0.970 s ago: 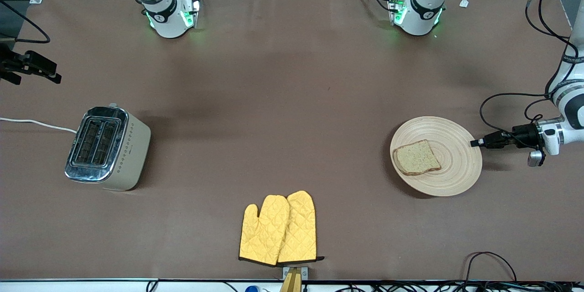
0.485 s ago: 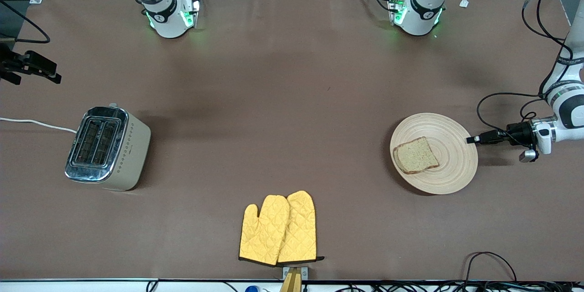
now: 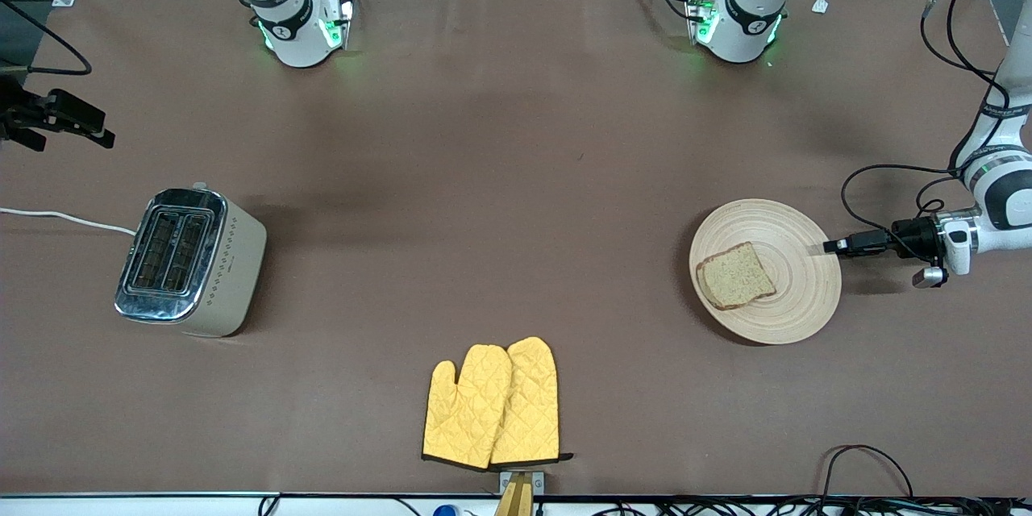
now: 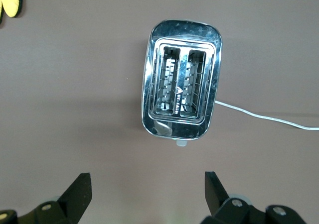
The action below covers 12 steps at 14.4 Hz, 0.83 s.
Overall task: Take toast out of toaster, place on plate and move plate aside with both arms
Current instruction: 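Release the plate rim and pull the left gripper back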
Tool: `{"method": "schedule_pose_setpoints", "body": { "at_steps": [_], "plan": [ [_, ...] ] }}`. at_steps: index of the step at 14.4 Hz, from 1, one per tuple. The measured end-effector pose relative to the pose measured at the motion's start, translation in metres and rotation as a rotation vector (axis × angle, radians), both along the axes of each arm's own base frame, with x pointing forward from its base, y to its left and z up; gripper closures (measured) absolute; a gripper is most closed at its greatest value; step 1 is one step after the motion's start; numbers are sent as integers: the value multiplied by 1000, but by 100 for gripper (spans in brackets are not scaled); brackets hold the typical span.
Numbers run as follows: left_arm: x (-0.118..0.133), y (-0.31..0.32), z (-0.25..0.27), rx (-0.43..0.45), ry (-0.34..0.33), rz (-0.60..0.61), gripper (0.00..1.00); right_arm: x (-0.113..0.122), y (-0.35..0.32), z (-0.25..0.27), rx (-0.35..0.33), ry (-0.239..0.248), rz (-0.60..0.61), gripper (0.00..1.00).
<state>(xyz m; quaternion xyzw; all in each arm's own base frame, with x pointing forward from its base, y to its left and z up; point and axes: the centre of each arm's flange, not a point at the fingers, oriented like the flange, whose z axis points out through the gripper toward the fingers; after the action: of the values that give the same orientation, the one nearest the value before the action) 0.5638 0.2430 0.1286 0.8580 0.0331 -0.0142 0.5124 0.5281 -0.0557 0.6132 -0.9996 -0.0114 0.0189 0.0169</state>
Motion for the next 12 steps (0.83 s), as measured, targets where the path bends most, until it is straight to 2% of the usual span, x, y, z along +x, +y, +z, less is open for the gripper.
{"method": "schedule_pose_setpoints", "body": {
  "at_steps": [3, 4, 7, 10, 12],
  "plan": [
    [20, 15, 26, 72, -2, 0, 4, -2, 1, 2, 2, 11, 1, 0],
    [27, 19, 38, 102, -11, -13, 0, -3, 1, 4, 2, 17, 3, 0],
    [51, 14, 76, 169, -45, -54, 0, -4, 4, 7, 0, 17, 8, 0],
    [63, 9, 112, 206, -31, -72, 0, -3, 6, 28, -71, -21, 26, 0],
    [72, 4, 143, 275, -34, -110, 0, -3, 14, 39, -92, -42, 42, 0]
  ]
}}
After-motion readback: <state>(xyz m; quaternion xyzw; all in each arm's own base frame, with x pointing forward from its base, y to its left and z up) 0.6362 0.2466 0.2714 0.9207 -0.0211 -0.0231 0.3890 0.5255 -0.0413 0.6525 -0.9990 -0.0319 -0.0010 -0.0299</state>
